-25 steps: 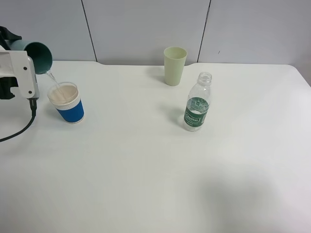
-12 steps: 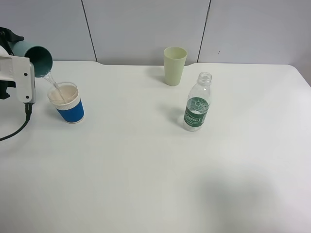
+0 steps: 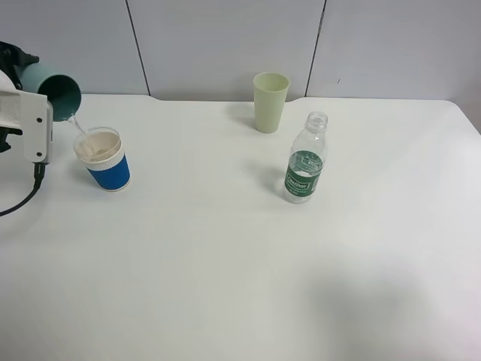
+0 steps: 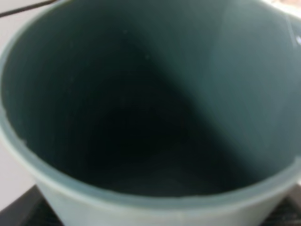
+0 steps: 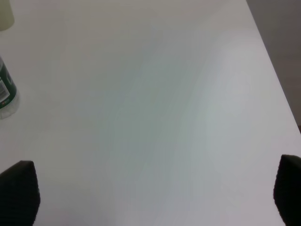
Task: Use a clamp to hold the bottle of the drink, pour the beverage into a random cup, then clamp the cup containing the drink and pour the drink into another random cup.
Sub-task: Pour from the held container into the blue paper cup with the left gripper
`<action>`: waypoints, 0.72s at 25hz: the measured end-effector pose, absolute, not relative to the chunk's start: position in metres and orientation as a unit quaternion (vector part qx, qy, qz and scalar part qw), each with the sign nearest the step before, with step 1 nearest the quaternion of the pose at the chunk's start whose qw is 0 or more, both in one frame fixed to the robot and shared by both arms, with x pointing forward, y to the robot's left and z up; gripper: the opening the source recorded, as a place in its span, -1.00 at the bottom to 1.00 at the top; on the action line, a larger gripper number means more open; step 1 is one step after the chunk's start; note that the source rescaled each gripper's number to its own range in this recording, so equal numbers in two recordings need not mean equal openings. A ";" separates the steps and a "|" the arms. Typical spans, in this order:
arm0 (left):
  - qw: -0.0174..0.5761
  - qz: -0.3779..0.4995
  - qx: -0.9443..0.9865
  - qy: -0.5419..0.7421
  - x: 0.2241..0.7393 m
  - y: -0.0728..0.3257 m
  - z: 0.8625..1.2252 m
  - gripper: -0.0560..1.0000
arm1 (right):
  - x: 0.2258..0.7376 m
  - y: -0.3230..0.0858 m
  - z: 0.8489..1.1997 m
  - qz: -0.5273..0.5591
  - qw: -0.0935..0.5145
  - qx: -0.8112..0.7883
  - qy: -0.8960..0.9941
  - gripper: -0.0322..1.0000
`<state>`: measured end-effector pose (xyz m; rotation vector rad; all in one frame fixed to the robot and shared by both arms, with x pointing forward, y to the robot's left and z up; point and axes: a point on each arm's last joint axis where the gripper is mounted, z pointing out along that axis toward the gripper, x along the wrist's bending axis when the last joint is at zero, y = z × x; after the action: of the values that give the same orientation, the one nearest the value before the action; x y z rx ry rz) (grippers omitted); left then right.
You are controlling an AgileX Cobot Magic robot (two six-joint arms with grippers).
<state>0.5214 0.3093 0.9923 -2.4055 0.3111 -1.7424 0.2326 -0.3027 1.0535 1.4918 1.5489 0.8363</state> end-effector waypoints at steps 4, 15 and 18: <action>0.106 -0.577 -0.797 0.144 0.518 0.309 0.989 -0.87 | 0.233 -0.303 1.054 0.331 0.405 0.591 0.614 1.00; 0.141 -0.593 -0.772 0.184 0.518 0.309 0.992 -0.87 | 0.233 -0.303 1.054 0.331 0.405 0.591 0.614 1.00; 0.140 -0.593 -0.771 0.185 0.518 0.308 0.992 -0.87 | 0.233 -0.303 1.054 0.331 0.405 0.591 0.614 1.00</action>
<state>0.5182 0.3080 0.9919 -2.2278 0.5337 -1.7137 0.2326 -0.3027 1.0535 1.4918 1.5489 0.8363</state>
